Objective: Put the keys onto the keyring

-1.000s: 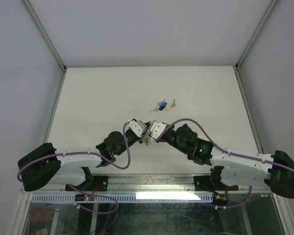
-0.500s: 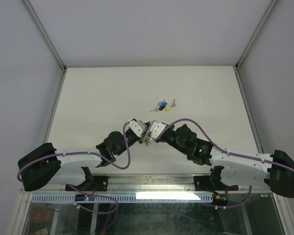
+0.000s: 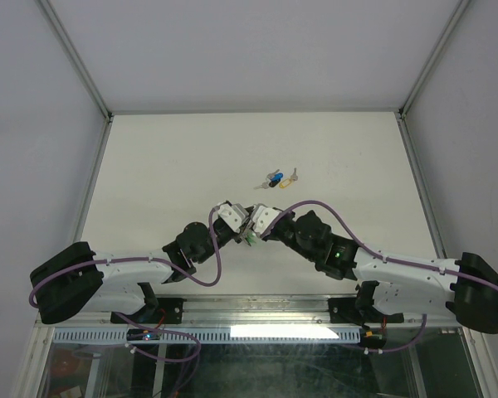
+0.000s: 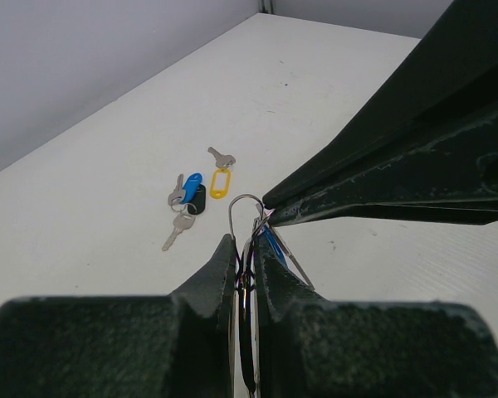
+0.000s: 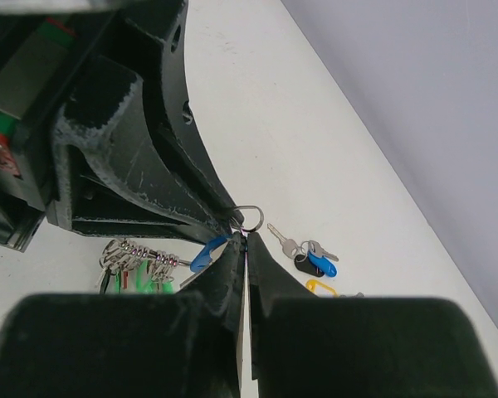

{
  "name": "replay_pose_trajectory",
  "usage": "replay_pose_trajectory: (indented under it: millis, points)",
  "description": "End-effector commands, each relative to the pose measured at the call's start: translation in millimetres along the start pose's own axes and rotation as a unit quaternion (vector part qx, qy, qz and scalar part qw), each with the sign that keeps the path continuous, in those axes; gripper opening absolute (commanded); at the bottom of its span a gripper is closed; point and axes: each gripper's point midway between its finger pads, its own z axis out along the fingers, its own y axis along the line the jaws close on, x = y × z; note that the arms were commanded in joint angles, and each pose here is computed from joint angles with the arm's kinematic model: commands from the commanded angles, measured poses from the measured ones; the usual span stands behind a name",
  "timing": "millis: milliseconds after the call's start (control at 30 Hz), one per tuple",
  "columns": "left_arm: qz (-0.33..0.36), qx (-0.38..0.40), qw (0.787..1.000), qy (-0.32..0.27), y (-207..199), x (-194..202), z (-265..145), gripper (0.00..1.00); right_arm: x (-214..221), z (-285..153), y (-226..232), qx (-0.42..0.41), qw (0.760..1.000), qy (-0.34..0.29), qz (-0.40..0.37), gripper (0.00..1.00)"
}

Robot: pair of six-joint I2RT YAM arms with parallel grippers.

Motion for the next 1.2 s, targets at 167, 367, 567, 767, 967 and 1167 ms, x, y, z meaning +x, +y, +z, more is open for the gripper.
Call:
replay_pose_trajectory:
  millis: [167, 367, 567, 767, 967, 1167]
  points:
    - [-0.015, 0.025, 0.998, -0.051, -9, -30, 4, 0.00, -21, 0, -30, 0.073, 0.996, -0.036, 0.036, 0.00]
    - [-0.014, 0.035, 0.998, -0.047, -13, -28, 6, 0.00, -26, 0, -32, 0.087, 0.992, -0.057, 0.069, 0.00]
    - [-0.013, 0.042, 0.998, -0.045, -16, -27, 7, 0.00, -26, 3, -33, 0.097, 0.990, -0.064, 0.083, 0.00]
    - [-0.012, 0.050, 0.998, -0.042, -19, -26, 8, 0.00, -27, 4, -36, 0.109, 0.986, -0.071, 0.100, 0.00]
    - [-0.010, 0.062, 0.997, -0.041, -23, -26, 8, 0.00, -28, 3, -40, 0.132, 0.981, -0.080, 0.121, 0.00]
    - [-0.009, 0.077, 0.996, -0.042, -28, -26, 8, 0.00, -28, 2, -46, 0.156, 0.974, -0.086, 0.139, 0.00]
